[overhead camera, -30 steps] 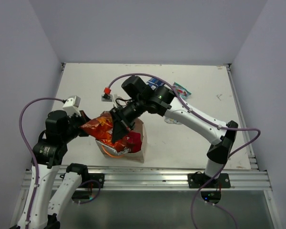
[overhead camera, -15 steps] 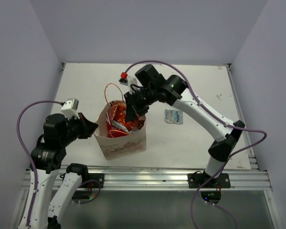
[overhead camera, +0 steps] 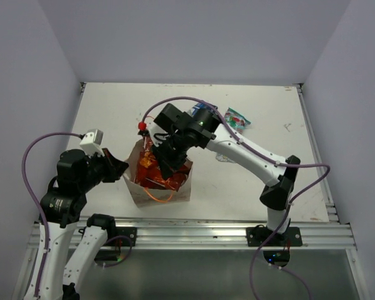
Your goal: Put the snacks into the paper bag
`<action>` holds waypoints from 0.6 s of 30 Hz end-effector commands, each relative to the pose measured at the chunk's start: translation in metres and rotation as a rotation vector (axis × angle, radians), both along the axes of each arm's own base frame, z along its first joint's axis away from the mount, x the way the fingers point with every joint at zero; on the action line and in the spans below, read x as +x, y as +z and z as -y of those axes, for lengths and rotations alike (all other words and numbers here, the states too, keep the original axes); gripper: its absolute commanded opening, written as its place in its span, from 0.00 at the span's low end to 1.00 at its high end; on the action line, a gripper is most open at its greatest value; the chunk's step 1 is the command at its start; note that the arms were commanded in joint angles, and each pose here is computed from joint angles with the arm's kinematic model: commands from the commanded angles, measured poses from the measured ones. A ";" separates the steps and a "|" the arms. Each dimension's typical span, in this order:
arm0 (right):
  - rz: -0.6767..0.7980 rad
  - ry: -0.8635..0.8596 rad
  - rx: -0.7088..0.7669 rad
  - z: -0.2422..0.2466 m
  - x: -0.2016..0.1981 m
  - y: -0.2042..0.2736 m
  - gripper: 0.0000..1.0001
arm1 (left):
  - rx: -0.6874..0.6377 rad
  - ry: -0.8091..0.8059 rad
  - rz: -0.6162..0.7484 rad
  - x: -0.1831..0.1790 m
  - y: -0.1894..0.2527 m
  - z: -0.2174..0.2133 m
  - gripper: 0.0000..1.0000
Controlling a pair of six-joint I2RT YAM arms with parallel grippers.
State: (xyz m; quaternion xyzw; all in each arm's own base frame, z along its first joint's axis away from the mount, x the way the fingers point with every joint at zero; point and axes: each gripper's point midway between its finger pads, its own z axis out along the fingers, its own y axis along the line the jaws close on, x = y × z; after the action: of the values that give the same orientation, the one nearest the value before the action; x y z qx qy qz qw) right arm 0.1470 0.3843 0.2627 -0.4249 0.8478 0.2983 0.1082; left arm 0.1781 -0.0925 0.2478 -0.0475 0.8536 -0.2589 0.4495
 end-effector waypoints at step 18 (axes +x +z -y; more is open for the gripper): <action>0.452 -0.315 0.356 0.043 0.053 0.178 0.93 | -0.017 -0.013 -0.003 0.010 -0.002 0.005 0.00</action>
State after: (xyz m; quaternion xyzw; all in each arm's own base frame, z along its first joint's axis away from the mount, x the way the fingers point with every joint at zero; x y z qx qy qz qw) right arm 0.1747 0.3891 0.3815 -0.3991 0.8007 0.3202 0.3114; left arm 0.1839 -0.0936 0.2435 -0.0484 0.8552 -0.2590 0.4463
